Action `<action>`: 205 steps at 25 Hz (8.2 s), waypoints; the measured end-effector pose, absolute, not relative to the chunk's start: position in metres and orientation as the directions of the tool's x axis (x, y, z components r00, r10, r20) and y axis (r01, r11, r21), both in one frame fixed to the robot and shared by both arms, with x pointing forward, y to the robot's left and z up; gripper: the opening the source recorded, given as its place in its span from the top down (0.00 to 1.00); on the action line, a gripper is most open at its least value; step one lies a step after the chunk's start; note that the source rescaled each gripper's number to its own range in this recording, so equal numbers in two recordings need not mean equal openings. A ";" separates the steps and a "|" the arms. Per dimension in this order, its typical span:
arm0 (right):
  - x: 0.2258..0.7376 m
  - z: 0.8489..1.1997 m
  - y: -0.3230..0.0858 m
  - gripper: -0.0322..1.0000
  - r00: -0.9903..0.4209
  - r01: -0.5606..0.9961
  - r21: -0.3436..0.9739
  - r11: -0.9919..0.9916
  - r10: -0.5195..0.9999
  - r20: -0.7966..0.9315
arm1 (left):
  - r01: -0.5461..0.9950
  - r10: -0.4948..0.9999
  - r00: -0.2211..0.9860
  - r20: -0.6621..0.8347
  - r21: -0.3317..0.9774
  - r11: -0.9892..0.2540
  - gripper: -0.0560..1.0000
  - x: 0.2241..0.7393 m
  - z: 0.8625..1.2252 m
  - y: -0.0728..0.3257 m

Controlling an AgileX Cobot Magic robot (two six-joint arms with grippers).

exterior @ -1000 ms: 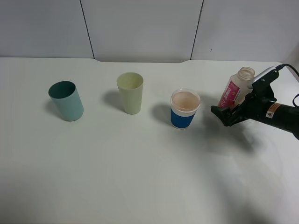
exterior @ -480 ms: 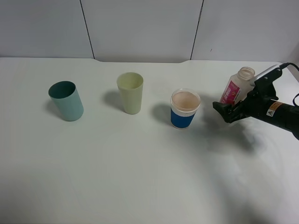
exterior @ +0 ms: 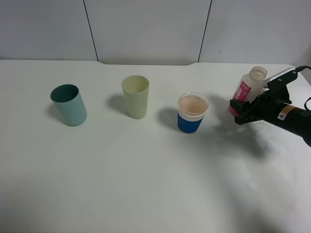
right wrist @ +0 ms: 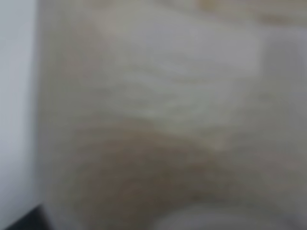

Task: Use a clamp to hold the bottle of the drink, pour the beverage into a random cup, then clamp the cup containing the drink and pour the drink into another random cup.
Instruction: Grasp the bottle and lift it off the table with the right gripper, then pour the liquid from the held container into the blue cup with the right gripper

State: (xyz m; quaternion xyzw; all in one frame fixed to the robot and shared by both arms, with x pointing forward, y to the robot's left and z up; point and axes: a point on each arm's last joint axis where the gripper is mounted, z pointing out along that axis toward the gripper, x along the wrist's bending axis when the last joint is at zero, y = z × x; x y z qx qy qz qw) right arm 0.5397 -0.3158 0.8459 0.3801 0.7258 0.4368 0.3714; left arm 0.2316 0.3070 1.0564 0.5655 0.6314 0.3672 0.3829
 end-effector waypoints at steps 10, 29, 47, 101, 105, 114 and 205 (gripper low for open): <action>0.545 0.846 -0.312 0.93 -0.353 0.255 0.922 0.292 0.916 -0.192 | 0.433 0.995 -0.067 -0.068 0.897 0.091 0.00 0.232 1.056 0.307; 0.544 0.852 -0.305 0.93 -0.320 0.325 0.930 0.170 0.945 -0.061 | 0.433 0.995 -0.067 -0.068 0.897 0.091 0.00 0.232 1.056 0.307; 0.530 0.907 -0.302 0.95 -0.378 0.278 0.910 0.306 0.906 -0.189 | 0.433 0.995 -0.067 -0.068 0.897 0.091 0.00 0.232 1.056 0.307; 0.545 0.976 -0.235 0.95 -0.627 0.039 0.615 0.788 0.498 -0.599 | 0.433 0.995 -0.067 -0.068 0.897 0.091 0.00 0.232 1.056 0.307; 0.543 0.974 -0.236 0.95 -0.646 0.026 0.578 0.816 0.455 -0.613 | 0.433 0.995 -0.067 -0.068 0.897 0.091 0.00 0.232 1.056 0.307; 0.542 0.970 -0.241 0.95 -0.655 0.059 0.520 0.852 0.426 -0.624 | 0.433 0.995 -0.067 -0.068 0.897 0.091 0.00 0.232 1.056 0.307; 0.528 0.958 -0.218 0.95 -0.690 -0.215 -0.043 0.976 -0.183 -0.700 | 0.433 0.995 -0.067 -0.068 0.897 0.091 0.00 0.232 1.056 0.307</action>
